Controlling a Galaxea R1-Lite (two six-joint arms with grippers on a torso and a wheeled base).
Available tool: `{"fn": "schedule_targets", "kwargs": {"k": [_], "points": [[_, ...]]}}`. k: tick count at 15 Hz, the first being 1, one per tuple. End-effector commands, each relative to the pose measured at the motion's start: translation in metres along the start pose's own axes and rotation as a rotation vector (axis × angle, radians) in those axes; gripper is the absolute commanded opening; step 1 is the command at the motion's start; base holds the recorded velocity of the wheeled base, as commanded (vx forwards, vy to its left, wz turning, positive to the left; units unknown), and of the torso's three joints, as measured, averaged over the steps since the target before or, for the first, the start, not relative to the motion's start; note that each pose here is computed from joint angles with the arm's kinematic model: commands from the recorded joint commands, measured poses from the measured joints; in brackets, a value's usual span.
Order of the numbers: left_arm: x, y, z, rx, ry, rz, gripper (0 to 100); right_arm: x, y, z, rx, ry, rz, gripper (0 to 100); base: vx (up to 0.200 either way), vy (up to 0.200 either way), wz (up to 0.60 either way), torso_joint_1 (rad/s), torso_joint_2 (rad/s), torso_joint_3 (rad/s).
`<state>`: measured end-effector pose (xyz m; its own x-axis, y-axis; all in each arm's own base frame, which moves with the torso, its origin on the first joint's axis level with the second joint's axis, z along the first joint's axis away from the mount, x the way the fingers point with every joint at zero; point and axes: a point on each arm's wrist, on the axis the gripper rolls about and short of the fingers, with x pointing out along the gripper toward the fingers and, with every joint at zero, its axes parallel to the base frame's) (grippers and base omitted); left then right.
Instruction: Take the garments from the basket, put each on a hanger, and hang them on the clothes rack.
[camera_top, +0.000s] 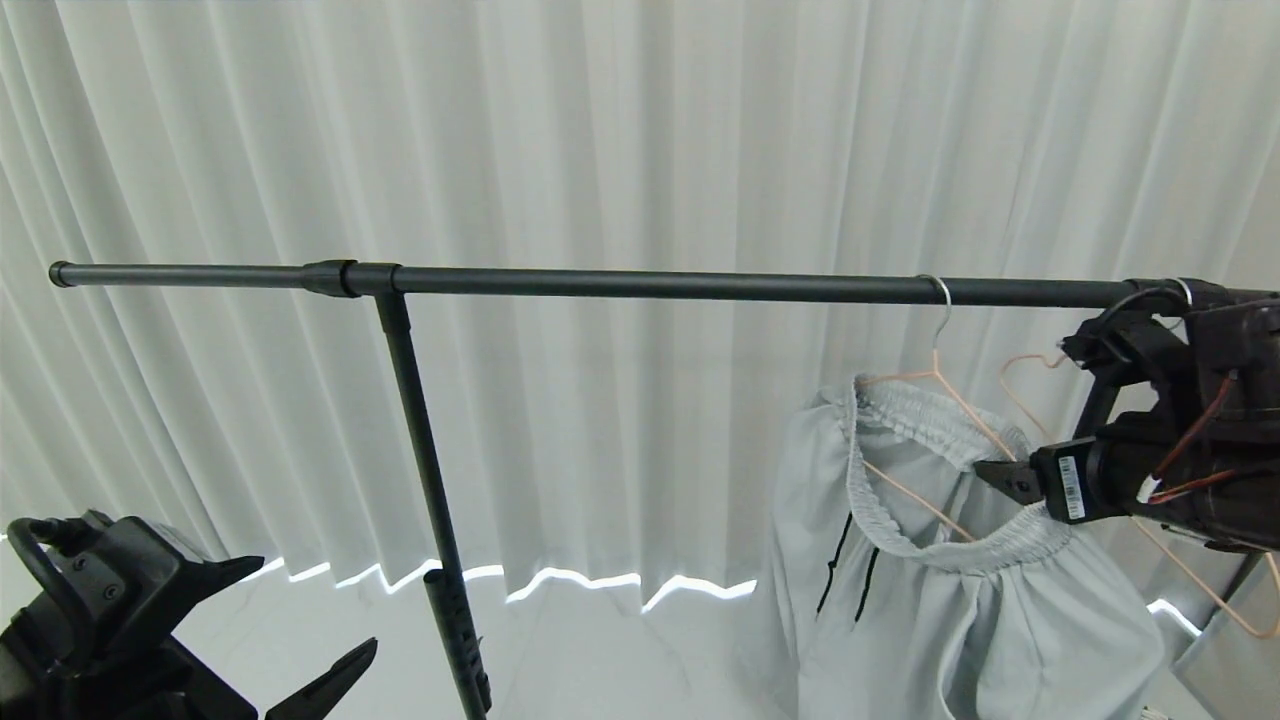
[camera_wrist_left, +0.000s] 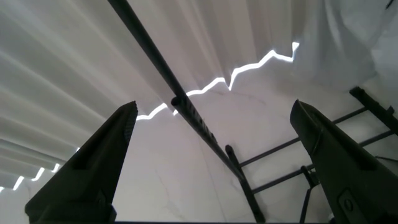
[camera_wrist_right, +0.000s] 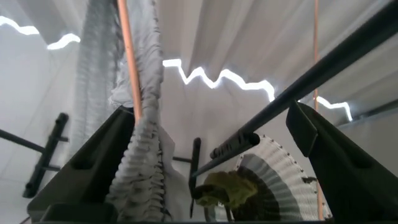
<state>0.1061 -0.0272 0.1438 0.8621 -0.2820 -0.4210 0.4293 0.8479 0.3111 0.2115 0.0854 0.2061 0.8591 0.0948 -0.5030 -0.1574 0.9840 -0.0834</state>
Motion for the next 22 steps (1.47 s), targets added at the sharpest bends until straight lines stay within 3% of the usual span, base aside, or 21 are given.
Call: {"fn": "schedule_targets", "kwargs": {"k": [1,3,8,12,17,19,22], "points": [[0.000,0.000,-0.002,0.000,0.008,0.004,100,-0.031,-0.007,0.003,0.031,-0.103,0.030,100,0.000,0.000,0.00,0.000,0.00,0.000],[0.000,0.000,-0.004,-0.005,0.020,0.022,100,-0.040,-0.009,0.002,0.044,-0.170,0.078,100,0.000,0.000,0.00,0.000,0.00,0.000],[-0.001,0.001,-0.004,-0.004,0.021,0.033,100,-0.039,-0.009,-0.011,0.053,-0.256,0.122,100,-0.200,0.000,0.00,-0.001,0.00,-0.001],[-0.001,0.002,-0.003,-0.006,0.021,0.038,100,-0.032,-0.019,-0.019,0.032,-0.216,0.061,100,-0.200,0.000,0.00,-0.003,0.00,0.005],[-0.002,0.002,-0.004,-0.008,0.016,0.041,100,-0.023,-0.055,-0.055,-0.120,-0.075,-0.129,100,-0.160,0.000,0.00,0.000,0.00,0.003],[-0.003,0.001,-0.005,-0.009,0.015,0.042,100,-0.023,-0.057,-0.068,-0.183,-0.029,-0.151,100,0.000,0.000,0.00,0.000,0.00,0.000],[-0.005,0.001,-0.005,-0.010,0.007,0.045,100,-0.031,-0.057,-0.083,-0.237,-0.029,-0.158,100,0.000,0.000,0.00,0.000,0.00,0.000]]}}
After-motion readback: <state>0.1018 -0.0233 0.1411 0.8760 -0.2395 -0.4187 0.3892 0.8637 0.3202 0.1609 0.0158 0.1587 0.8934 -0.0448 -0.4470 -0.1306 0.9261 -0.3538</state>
